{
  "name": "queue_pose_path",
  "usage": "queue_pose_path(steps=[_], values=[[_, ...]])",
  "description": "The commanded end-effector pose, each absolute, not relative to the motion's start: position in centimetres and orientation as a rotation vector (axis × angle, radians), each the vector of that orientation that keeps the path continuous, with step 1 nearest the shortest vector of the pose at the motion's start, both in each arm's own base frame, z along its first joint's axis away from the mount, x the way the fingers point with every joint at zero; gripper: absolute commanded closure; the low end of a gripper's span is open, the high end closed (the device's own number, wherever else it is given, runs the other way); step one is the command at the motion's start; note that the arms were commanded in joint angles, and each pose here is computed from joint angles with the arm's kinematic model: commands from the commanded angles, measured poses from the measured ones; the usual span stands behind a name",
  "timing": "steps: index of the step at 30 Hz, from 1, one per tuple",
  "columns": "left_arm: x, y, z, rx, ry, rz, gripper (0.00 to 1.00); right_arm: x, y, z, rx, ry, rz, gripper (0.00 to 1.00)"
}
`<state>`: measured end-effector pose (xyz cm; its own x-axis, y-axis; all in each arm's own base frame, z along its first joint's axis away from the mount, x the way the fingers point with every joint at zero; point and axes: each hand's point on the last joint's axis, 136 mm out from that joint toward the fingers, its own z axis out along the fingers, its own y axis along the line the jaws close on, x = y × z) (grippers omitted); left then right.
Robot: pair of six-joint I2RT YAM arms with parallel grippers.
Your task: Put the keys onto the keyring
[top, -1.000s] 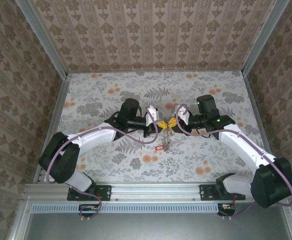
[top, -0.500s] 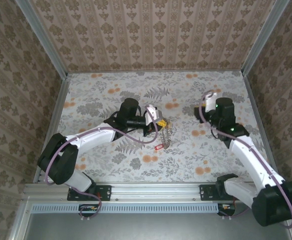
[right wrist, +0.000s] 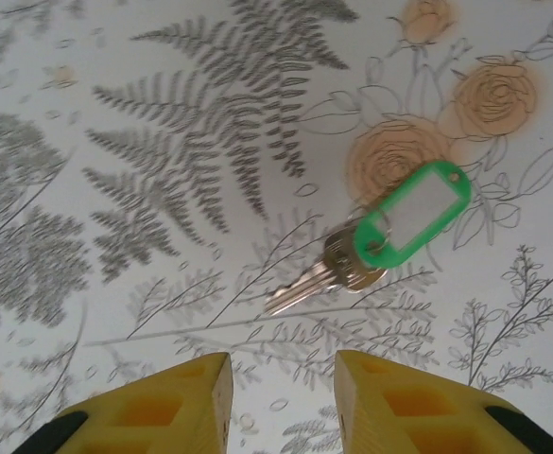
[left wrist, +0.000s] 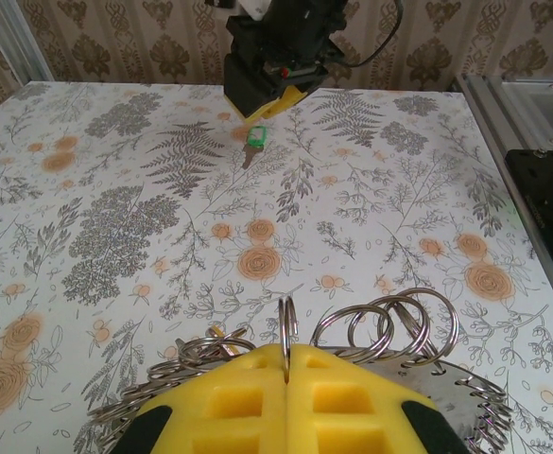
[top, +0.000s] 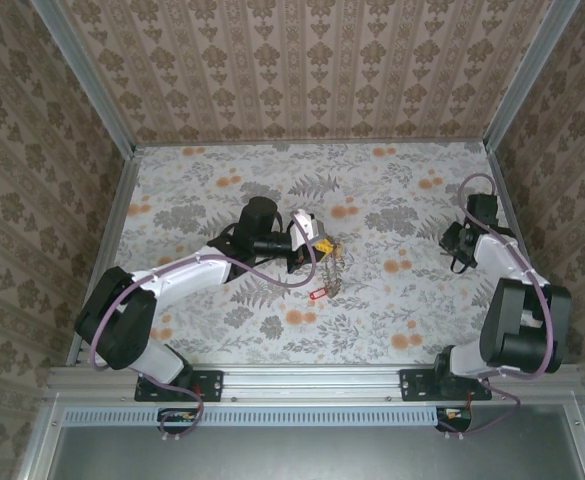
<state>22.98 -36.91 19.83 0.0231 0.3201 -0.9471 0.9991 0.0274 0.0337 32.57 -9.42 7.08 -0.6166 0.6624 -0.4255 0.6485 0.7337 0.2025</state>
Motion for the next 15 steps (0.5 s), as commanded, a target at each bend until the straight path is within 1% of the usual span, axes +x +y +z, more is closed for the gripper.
queue_pose_path(steps=[1,8,15], values=[[22.5,-37.2,22.5,1.403,1.348,-1.005,1.0,32.5,-11.4,7.0,1.089,2.449,-0.056,0.63],[22.5,-37.1,22.7,1.402,1.345,-0.996,1.0,33.2,-13.2,5.6,1.086,2.501,-0.083,0.62],[22.5,-37.0,22.7,1.403,1.347,-0.993,1.0,33.9,-13.7,4.3,1.069,2.552,-0.057,0.64]])
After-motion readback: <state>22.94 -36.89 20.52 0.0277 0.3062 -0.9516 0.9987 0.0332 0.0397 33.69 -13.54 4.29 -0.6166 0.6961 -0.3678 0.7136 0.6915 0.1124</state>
